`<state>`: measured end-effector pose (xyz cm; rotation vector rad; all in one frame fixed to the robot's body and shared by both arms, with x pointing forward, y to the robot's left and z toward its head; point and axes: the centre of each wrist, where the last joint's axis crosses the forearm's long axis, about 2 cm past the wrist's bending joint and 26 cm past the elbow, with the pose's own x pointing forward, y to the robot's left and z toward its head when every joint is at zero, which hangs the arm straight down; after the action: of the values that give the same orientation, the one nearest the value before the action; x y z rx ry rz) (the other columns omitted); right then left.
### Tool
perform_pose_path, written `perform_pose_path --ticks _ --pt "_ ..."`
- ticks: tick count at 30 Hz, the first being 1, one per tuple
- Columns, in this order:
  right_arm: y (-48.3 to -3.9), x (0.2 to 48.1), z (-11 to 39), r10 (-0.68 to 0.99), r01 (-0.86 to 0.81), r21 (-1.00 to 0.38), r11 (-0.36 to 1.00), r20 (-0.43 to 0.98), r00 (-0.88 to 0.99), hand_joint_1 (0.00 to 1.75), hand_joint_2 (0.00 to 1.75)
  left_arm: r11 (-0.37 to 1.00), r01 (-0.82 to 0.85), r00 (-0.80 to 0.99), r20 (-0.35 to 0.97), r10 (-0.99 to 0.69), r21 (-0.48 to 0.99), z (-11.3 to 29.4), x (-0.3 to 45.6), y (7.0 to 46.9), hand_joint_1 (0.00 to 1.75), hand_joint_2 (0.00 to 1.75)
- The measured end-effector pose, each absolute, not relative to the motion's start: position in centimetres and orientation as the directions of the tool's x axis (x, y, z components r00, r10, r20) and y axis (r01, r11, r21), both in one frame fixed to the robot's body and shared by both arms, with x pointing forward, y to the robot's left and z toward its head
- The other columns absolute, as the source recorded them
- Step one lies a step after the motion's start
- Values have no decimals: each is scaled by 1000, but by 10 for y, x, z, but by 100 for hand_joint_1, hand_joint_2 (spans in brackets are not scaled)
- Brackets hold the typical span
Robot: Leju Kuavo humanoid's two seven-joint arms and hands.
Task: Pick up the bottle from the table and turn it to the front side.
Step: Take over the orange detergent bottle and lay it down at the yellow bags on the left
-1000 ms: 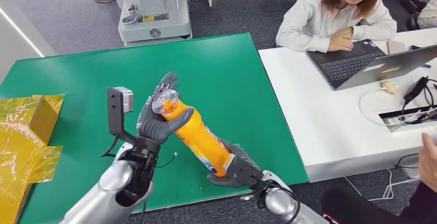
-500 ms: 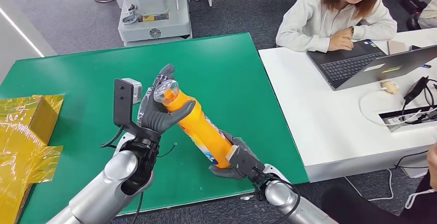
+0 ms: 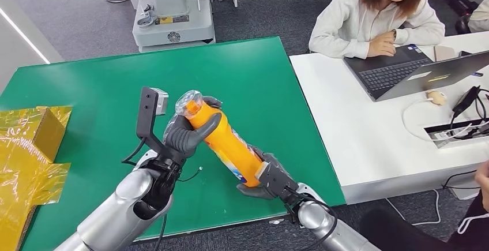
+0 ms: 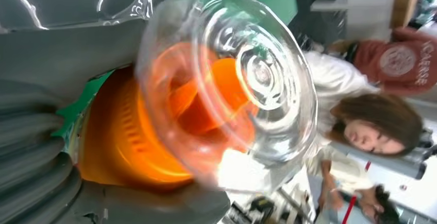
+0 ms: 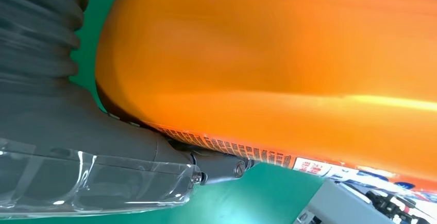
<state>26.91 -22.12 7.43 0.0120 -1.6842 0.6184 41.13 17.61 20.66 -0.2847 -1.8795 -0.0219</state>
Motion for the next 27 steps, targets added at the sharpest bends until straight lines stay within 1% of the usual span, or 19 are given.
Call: perform_pose_path --ticks 2,5,9,10,13,14,18,27 --pt "-223 269 73 327 -343 -385 857 920 -216 175 175 955 238 -248 939 236 -178 207 412 178 175 175" --pt "-229 269 71 324 -339 -378 861 923 -207 175 175 942 251 -215 936 277 -221 205 414 182 175 175" --pt "-232 270 70 319 -336 -373 865 925 -207 175 175 941 245 -216 933 289 -235 203 415 184 175 175" --pt "-232 271 71 316 -335 -371 866 926 -207 151 175 941 244 -219 932 290 -235 203 415 185 175 175" --pt "-233 273 72 310 -331 -366 870 927 -211 20 175 951 229 -256 929 266 -209 203 415 185 175 175" --pt "-233 275 73 306 -330 -364 871 928 -215 0 175 959 217 -285 928 239 -180 203 415 185 175 175" --pt "-233 283 79 292 -327 -361 873 925 -241 0 175 986 168 -405 910 91 -24 203 414 186 175 175" --pt "-230 289 89 202 -340 -297 892 936 -288 0 175 969 117 -513 848 -129 218 213 423 204 175 175"
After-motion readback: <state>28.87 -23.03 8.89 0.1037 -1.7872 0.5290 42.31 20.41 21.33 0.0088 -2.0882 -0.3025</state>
